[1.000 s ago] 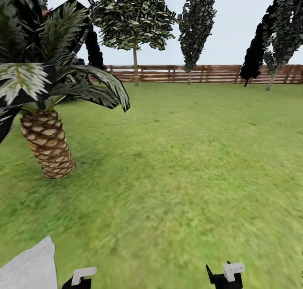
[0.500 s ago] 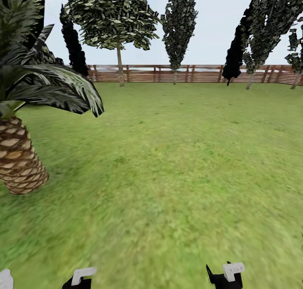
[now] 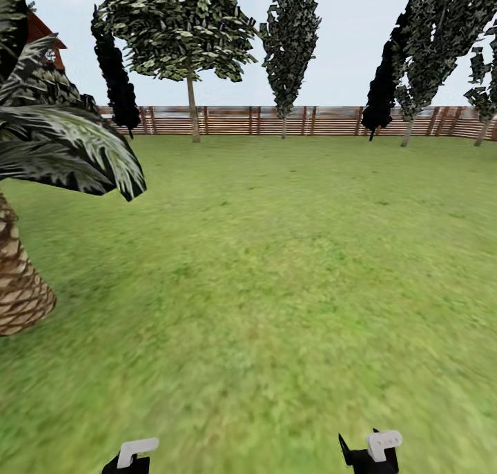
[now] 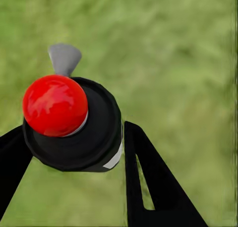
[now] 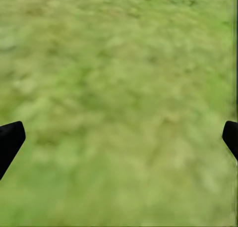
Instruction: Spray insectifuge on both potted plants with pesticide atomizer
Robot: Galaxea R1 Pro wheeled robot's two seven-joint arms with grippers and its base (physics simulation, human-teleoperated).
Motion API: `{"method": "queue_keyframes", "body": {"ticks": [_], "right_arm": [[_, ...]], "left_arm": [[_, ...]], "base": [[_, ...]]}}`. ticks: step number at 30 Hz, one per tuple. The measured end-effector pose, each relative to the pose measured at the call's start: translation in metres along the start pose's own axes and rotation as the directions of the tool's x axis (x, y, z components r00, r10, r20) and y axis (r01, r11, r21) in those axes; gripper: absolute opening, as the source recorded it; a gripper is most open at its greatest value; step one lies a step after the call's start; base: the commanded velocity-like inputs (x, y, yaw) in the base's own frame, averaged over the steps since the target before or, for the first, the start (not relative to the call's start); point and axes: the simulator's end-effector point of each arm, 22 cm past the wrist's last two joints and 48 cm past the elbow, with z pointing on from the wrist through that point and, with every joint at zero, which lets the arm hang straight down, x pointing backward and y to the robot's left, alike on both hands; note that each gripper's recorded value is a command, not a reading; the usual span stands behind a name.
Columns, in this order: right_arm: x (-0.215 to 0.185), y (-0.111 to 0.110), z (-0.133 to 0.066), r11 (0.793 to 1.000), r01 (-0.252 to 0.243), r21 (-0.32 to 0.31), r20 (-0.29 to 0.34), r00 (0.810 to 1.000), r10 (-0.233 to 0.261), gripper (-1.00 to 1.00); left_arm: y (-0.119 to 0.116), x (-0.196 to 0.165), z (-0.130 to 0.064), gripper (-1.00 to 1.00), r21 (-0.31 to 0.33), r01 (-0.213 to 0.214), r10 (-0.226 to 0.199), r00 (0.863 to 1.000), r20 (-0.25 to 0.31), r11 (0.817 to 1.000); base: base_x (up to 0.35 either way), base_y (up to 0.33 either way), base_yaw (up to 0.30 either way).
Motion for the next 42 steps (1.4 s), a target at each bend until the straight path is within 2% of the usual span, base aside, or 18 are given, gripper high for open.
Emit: {"method": "queue_keyframes", "body": {"ticks": [17,42], "right_arm": [[0.0001,-0.0009,-0.0001,1.000,0.001,0.001,0.000,1.000,-0.001,1.00],[0.0001,0.0004,0.0000,1.000,0.001,-0.001,0.000,1.000,-0.001,1.00]], "left_arm": [[0.0001,-0.0001,0.0000,-1.00,0.000,0.000,0.000,1.000,0.000,1.000],[0.0003,0.0000,0.0000,-1.00,-0.001,0.001,-0.001,1.000,0.000,1.000]], "base": [[0.313,-0.142,0.000],[0.338,-0.042,0.000]]}}
